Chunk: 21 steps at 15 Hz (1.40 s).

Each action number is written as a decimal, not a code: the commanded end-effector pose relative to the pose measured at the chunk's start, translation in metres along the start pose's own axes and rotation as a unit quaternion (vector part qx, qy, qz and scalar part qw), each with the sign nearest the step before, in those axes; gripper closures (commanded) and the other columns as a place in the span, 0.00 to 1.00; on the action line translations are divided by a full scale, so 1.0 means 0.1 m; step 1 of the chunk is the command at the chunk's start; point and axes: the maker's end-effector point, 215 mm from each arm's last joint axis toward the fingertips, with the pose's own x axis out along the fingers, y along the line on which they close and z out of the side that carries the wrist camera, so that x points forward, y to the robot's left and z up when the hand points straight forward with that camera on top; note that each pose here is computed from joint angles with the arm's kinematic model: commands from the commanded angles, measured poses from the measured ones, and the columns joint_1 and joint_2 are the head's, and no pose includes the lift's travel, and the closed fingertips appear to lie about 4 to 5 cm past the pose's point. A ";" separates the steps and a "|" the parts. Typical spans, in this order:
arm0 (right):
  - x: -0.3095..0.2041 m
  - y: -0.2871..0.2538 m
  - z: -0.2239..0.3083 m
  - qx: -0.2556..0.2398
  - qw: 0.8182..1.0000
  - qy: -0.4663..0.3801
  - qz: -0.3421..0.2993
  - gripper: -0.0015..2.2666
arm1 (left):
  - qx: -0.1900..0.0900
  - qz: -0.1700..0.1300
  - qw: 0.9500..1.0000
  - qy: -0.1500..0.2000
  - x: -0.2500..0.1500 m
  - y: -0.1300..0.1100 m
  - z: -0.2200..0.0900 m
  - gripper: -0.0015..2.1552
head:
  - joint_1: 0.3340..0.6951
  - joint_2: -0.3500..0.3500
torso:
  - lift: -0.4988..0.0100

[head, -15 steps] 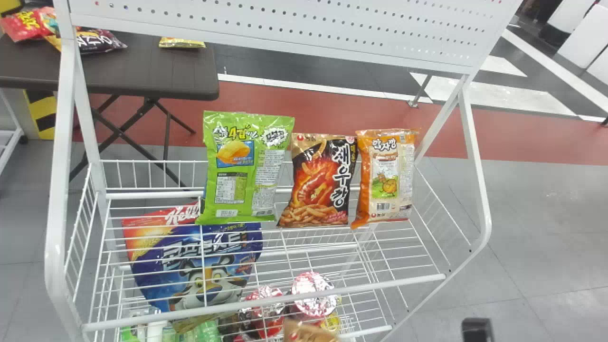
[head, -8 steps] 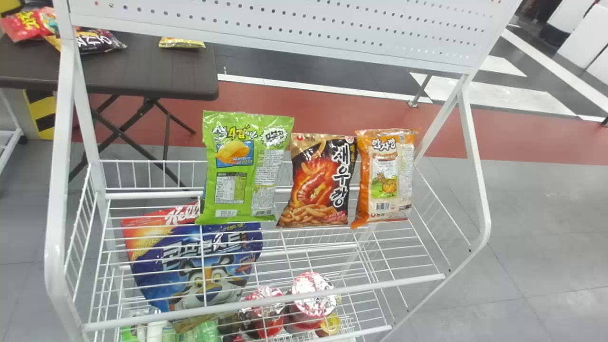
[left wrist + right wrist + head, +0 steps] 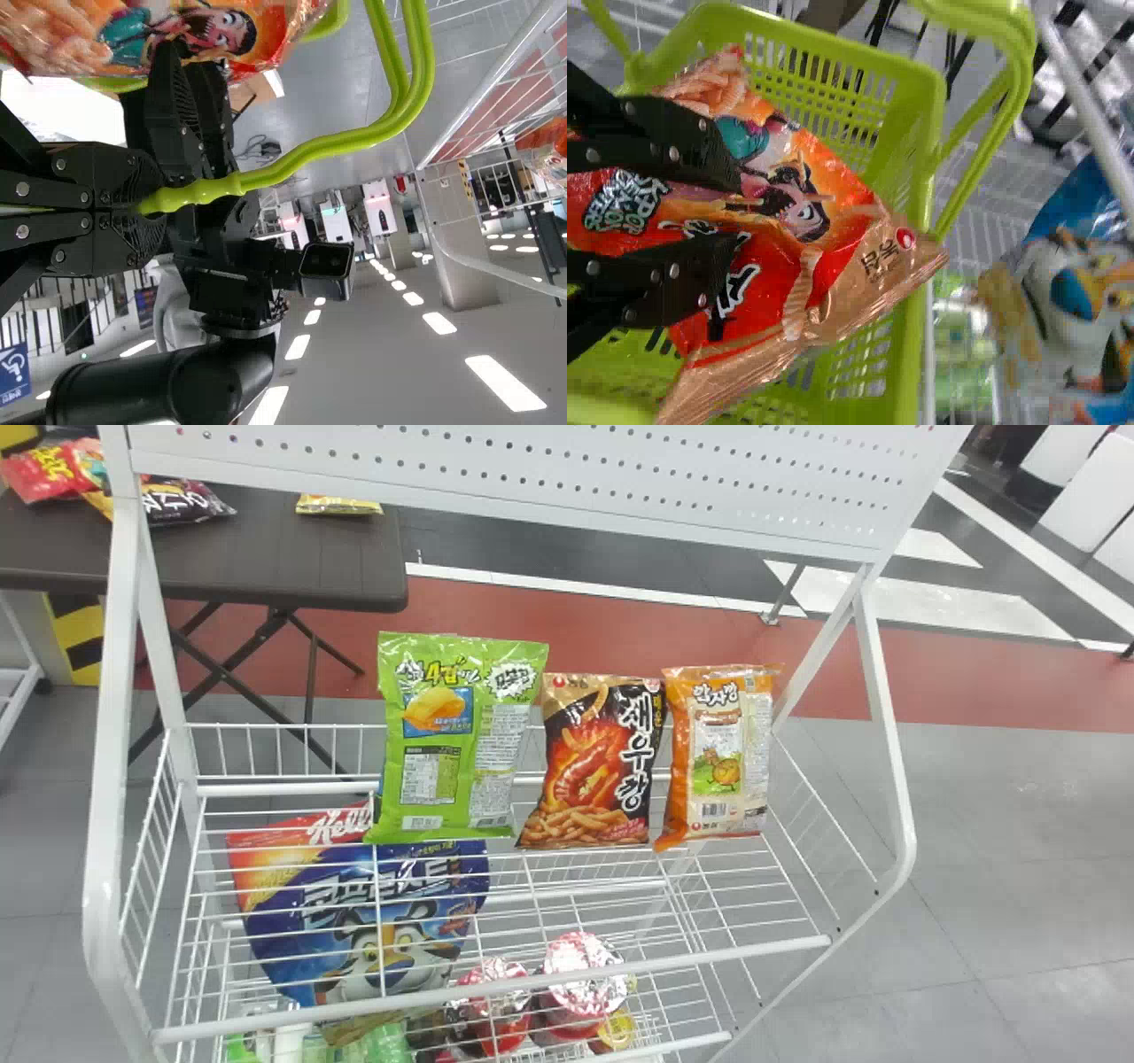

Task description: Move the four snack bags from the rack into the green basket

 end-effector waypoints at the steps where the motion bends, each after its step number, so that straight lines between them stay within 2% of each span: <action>1: -0.08 -0.10 0.02 0.013 1.000 -0.004 -0.005 0.02 | 0.000 0.000 1.000 0.001 0.01 0.00 0.00 0.70 | 1.00 0.00 | 0.98; 7: -0.73 -0.08 0.51 0.063 0.994 -0.085 0.037 0.02 | 0.000 0.002 1.000 0.004 0.01 -0.02 -0.02 0.70 | 1.00 0.00 | 0.98; 8: -0.87 -0.12 0.68 0.060 0.991 -0.114 0.040 0.03 | -0.002 0.002 1.000 0.005 0.02 -0.02 -0.03 0.70 | 1.00 0.00 | 0.98; 10: -1.06 -0.26 1.24 0.018 0.979 -0.201 0.020 0.03 | -0.001 0.002 1.000 0.007 0.03 -0.03 -0.04 0.70 | 1.00 0.00 | 0.98; 11: -1.12 -0.29 1.58 -0.005 0.968 -0.250 0.020 0.02 | -0.002 0.003 1.000 0.013 0.07 -0.03 -0.05 0.70 | 1.00 0.00 | 0.98; 13: -1.17 -0.17 2.29 -0.085 0.935 -0.344 0.020 0.02 | -0.002 0.004 1.000 0.018 0.11 -0.03 -0.06 0.70 | 1.00 0.00 | 0.98; 15: -1.18 0.09 2.96 -0.183 0.878 -0.442 -0.013 0.03 | -0.003 0.004 1.000 0.022 0.13 -0.02 -0.07 0.70 | 1.00 0.00 | 0.98; 18: -0.82 0.51 3.57 -0.256 0.824 -0.499 -0.080 0.03 | -0.004 0.003 1.000 0.022 0.13 -0.02 -0.08 0.70 | 1.00 0.00 | 0.98; 20: -0.59 0.63 3.86 -0.274 0.804 -0.514 -0.120 0.03 | -0.003 0.002 1.000 0.020 0.11 -0.02 -0.08 0.70 | 1.00 0.00 | 0.98; 21: -0.47 0.62 3.99 -0.269 0.805 -0.514 -0.127 0.03 | -0.005 0.001 1.000 0.019 0.09 -0.02 -0.08 0.70 | 1.00 0.00 | 0.98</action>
